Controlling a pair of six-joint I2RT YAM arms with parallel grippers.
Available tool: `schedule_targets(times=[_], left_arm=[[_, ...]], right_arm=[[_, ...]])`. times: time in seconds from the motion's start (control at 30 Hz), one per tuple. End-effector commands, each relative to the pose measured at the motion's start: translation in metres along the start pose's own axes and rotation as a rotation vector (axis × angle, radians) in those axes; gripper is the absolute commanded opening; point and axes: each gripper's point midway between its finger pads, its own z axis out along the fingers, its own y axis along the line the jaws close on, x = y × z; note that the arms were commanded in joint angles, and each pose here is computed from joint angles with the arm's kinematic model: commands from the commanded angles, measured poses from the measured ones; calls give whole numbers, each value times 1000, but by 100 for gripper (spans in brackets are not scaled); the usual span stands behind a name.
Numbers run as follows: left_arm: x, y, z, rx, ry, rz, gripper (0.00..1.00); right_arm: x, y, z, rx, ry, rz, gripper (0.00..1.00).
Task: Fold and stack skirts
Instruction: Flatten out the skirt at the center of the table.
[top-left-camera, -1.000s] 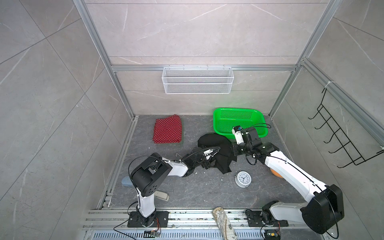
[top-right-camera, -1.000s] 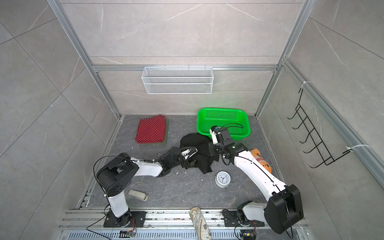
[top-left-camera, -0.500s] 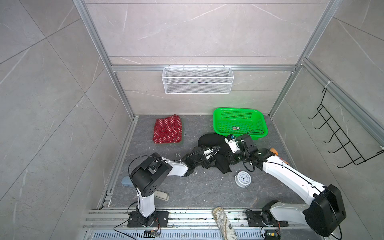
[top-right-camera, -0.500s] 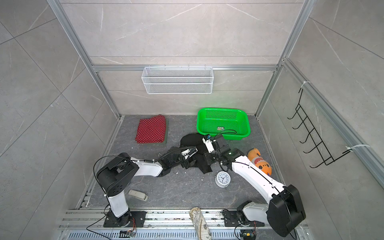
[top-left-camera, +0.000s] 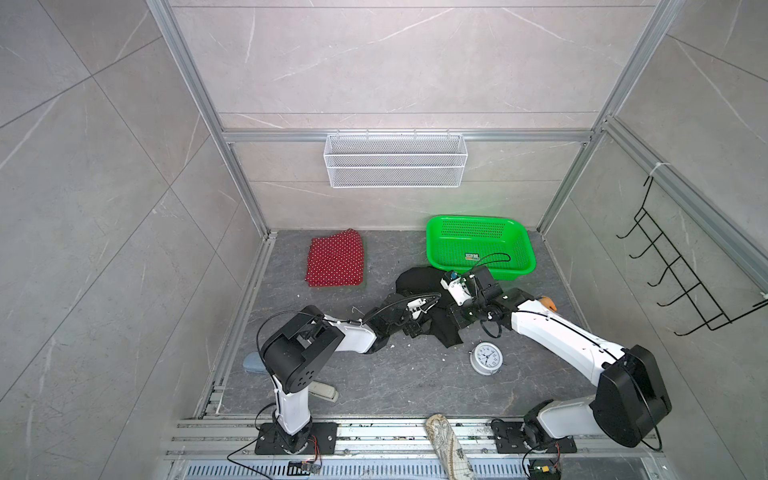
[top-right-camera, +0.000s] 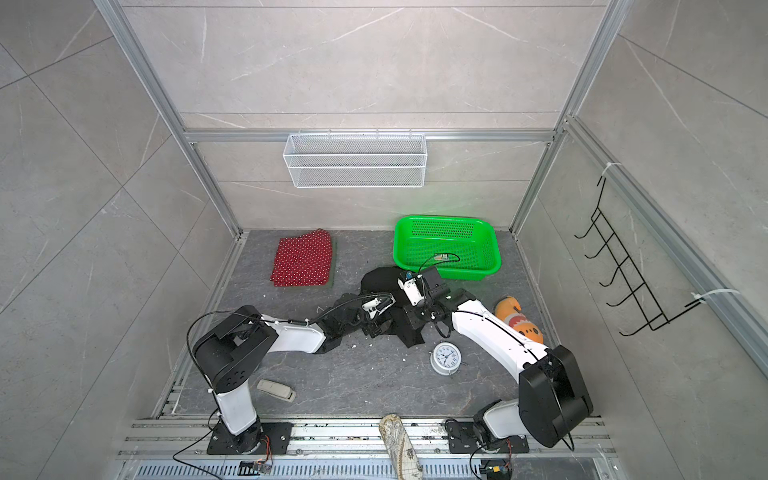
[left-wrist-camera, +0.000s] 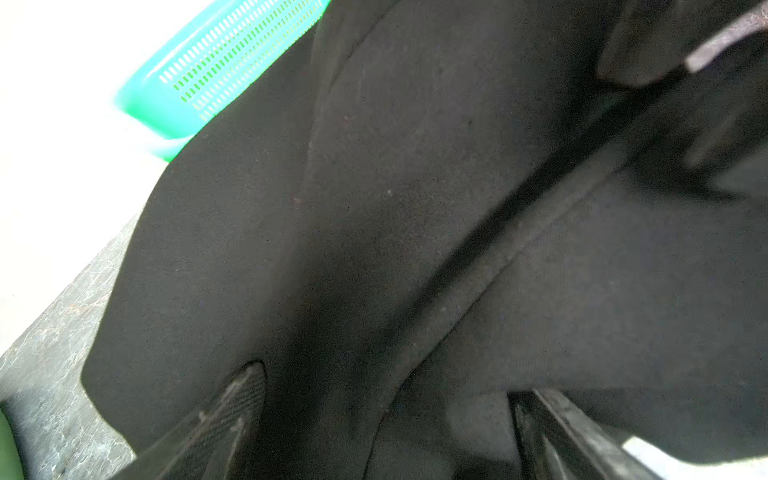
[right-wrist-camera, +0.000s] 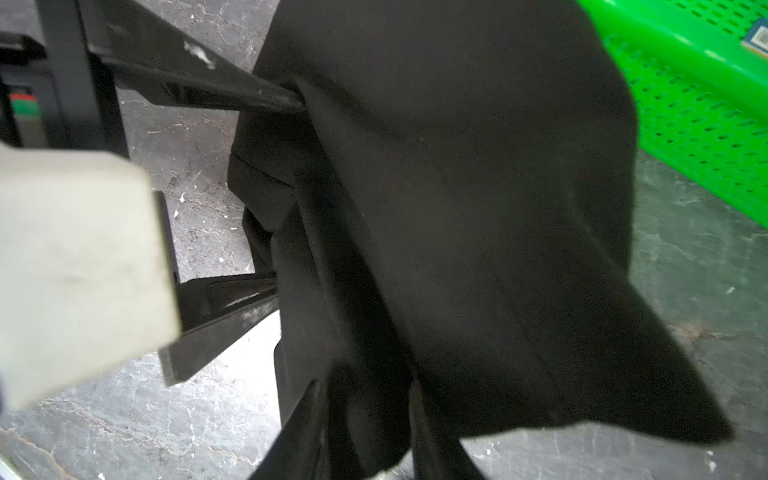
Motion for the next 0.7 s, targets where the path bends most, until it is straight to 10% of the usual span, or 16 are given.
schedule_targets(times=[0.0,0.33,0.67], left_arm=[[-23,10,3,-25,-75,-1,92],[-24,10,2,-26,-71,-7,92],[-49,36,-31,-65,-181,-113,92]], right_arm=[[3,-3,3,21,24,-18,34],[-3,-6,5,40,24,-28,1],[-61,-32,-66,233,-175,-95,0]])
